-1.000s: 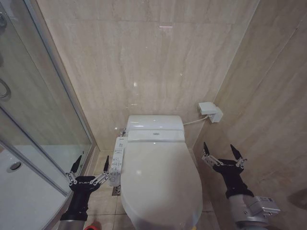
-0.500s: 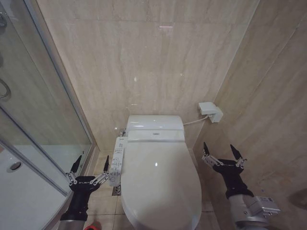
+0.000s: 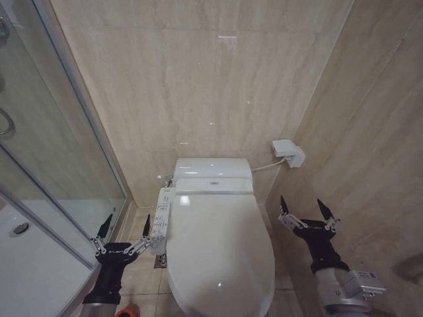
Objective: Open the toilet lid, clean the toilet bowl with a toilet brush, close the toilet lid, and flush.
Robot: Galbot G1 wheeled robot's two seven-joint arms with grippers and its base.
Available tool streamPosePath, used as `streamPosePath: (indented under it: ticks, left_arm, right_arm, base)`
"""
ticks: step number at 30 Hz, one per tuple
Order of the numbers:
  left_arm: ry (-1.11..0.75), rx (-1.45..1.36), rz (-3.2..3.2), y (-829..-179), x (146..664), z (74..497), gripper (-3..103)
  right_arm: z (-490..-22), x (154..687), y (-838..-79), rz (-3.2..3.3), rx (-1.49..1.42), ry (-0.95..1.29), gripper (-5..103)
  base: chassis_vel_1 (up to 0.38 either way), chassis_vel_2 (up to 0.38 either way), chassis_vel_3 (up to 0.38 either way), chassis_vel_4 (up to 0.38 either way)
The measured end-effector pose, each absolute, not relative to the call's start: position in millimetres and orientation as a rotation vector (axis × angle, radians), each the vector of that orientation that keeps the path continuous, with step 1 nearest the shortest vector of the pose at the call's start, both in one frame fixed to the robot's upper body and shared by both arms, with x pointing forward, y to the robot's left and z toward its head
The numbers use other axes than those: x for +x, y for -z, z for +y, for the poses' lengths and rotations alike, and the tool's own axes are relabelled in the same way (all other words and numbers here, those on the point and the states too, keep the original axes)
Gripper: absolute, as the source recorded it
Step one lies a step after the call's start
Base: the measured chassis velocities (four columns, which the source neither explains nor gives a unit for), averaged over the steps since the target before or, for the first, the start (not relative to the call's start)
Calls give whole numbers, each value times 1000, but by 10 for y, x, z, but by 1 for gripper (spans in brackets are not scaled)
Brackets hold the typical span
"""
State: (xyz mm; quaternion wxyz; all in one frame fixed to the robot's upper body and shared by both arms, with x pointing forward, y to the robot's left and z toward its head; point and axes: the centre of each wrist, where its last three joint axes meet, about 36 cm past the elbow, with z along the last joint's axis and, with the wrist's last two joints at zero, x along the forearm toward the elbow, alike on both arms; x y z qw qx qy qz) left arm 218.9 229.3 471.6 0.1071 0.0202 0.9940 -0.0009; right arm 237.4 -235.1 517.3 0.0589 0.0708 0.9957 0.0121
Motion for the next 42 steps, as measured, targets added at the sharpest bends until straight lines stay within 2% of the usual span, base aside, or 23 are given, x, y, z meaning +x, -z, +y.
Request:
streamPosePath:
  ticks: [42]
  left_arm:
    - [3, 60, 2926, -4716, 2189, 2293, 100]
  right_arm:
    - [-2351, 2374, -5173, 3016, 214, -37, 100]
  base:
    - [0, 0, 0, 0]
